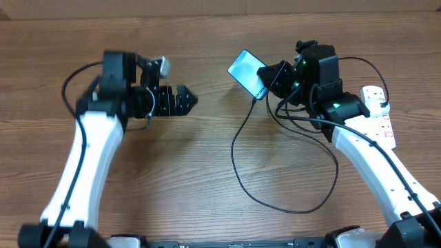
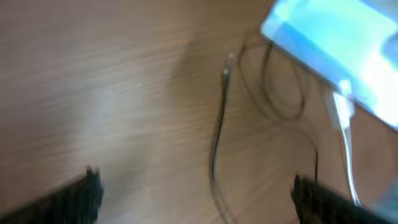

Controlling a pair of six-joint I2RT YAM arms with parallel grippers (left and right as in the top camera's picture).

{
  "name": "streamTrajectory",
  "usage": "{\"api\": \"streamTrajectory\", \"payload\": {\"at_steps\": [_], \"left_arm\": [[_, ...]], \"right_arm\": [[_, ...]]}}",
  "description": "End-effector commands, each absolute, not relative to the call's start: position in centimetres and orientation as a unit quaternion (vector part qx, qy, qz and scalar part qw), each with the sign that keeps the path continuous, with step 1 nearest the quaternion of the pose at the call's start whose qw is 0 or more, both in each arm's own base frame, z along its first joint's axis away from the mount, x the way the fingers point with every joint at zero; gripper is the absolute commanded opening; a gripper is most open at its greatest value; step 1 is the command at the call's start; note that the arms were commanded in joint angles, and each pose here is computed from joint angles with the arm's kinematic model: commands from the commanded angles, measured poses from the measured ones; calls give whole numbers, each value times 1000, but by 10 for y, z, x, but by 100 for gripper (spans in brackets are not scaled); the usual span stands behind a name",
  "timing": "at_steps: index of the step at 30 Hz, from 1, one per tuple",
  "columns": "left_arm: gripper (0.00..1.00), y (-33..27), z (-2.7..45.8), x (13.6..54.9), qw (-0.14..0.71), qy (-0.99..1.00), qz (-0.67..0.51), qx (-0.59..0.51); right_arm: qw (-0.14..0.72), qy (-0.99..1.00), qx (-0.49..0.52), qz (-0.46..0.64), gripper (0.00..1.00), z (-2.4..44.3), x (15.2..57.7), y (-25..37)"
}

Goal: Plug charger to phone and switch on socket

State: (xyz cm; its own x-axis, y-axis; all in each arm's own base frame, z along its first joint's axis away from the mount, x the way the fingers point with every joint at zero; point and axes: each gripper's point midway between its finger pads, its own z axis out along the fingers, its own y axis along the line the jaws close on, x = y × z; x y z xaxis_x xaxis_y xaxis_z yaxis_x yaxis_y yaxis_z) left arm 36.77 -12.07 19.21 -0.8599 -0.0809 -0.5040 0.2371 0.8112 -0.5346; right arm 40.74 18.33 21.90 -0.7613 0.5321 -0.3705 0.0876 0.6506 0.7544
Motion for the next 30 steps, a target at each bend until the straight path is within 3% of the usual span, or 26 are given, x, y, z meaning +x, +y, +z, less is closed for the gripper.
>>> {"api": "streamTrajectory", "payload": {"at_steps": [1, 10, 21, 30], "left_arm": [[100, -150, 197, 358, 263, 865, -427, 10], [100, -169, 199, 397, 315, 744, -586, -66], [100, -192, 177, 422, 300, 696, -638, -133], [100, -180, 178, 440, 348, 671, -634, -166]], "right_arm": [[298, 844, 185, 406, 4, 242, 410, 193], [282, 800, 211, 486, 4, 250, 435, 214], [262, 780, 197, 533, 4, 233, 456, 241], [237, 773, 154, 568, 4, 223, 451, 277]]}}
